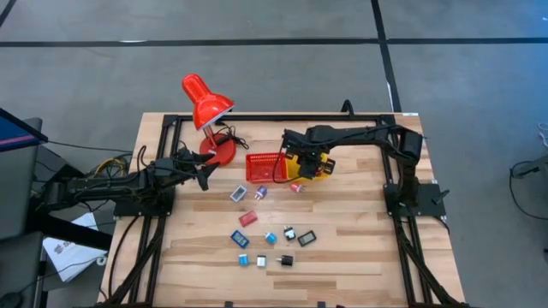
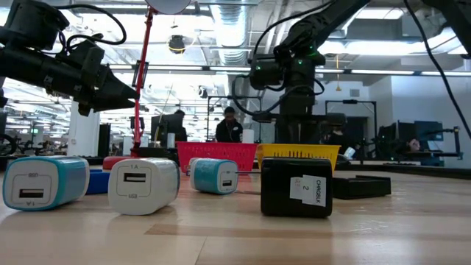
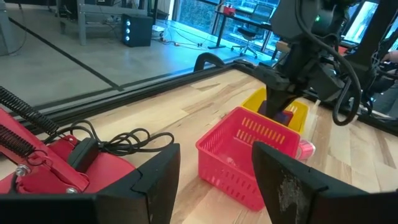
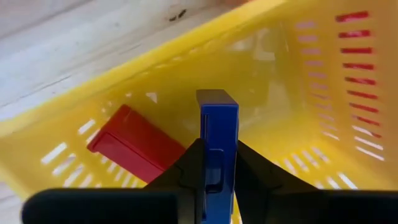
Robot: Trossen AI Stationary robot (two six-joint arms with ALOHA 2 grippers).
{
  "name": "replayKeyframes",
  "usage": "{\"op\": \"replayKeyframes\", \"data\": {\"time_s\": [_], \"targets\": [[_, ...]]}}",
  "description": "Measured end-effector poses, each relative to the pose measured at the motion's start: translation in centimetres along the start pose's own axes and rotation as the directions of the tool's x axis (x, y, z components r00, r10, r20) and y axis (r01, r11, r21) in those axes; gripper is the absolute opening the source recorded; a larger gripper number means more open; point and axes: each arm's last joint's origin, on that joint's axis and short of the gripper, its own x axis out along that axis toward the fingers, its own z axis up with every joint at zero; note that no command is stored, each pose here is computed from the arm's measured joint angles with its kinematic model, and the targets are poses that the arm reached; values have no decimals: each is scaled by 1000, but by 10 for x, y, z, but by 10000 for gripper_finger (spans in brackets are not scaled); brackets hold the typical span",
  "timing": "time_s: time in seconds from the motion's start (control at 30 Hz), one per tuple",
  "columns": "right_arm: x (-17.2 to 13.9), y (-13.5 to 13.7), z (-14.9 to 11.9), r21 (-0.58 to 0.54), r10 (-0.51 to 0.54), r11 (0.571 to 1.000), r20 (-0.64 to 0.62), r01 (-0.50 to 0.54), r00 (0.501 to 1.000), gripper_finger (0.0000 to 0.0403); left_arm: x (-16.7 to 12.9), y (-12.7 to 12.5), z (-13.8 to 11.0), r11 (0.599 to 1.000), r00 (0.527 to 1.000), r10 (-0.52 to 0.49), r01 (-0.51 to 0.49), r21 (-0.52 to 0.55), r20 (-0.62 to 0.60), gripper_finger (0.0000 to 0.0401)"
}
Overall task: Pick & Place Office items
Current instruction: Put the right dark blue digital timer into the yellow bin
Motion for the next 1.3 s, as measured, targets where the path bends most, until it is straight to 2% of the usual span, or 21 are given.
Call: {"op": "replayKeyframes", "data": {"time_s": [0.23, 1.0, 1.3], "targets": [[0, 2, 2, -4, 18, 1000, 20, -18, 1000, 74, 0, 0, 0, 1000, 1000, 0, 0, 0, 1, 195], [-1, 2, 3, -17, 11, 1000, -2, -11, 1000, 79, 0, 0, 0, 1000, 1000, 0, 0, 0, 1, 195], [-2, 1, 3, -16, 7, 1000, 0, -7, 1000, 125, 0, 0, 0, 1000, 1000, 0, 0, 0, 1, 195]]}}
